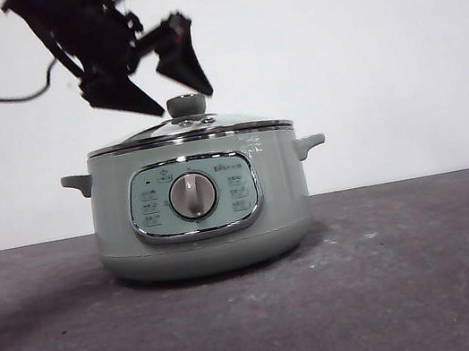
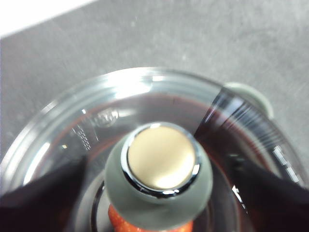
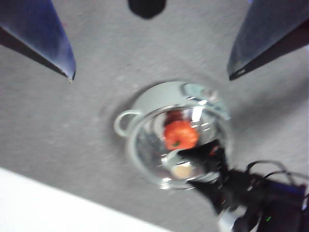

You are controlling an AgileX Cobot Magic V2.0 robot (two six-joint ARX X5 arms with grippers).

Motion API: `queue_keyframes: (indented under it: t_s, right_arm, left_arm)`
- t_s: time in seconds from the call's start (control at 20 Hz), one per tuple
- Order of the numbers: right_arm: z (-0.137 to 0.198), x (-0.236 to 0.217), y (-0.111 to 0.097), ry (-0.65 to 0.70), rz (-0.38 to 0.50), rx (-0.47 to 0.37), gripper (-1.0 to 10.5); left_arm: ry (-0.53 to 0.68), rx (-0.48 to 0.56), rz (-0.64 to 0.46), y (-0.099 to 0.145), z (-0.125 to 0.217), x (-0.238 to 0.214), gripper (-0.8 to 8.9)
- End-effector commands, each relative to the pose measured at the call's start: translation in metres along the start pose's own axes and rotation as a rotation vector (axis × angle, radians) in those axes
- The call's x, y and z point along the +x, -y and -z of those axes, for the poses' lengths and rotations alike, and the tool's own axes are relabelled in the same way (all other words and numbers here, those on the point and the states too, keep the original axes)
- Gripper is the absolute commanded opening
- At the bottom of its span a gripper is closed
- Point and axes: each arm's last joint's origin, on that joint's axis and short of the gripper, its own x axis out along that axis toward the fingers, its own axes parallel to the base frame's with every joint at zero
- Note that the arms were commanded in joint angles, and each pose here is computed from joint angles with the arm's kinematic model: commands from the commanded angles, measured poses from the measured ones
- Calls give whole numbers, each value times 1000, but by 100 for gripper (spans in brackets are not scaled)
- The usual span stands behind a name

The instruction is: Pick up the pumpkin,open the lid,put the pumpkin in the pot,close the lid

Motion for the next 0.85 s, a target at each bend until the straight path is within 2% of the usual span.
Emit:
queue_keyframes:
  t_s: [0.05, 0.3, 0.45, 0.55, 0.6, 0.7, 0.8, 0.85]
  right_arm:
    - [1, 1, -2, -12, -59, 10, 595]
    - [7, 2, -5, -79, -149, 13, 594]
    - [11, 3, -6, -125, -194, 17, 594]
    - [12, 3, -7, -144, -198, 18, 580]
    - [13, 3, -7, -154, -224, 21, 509]
    - [13, 3, -10, -155, -317, 25, 274]
    - [12, 3, -12, -144, -389, -9, -15]
    - [12, 3, -12, -139, -409, -22, -9]
  left_arm:
    - [28, 4, -2, 5, -10, -24, 554]
    - [-13, -6, 12, 24, -18, -104, 552]
    - [-27, -14, 30, 40, -14, -163, 436]
    - [-18, -15, 91, 50, -8, -195, 307]
    - [-11, -15, 121, 54, -5, -209, 219]
    - [-4, -14, 158, 61, 0, -230, 7]
    - [-6, -16, 184, 66, 5, -243, -8]
    - [-9, -17, 198, 67, 7, -247, -8]
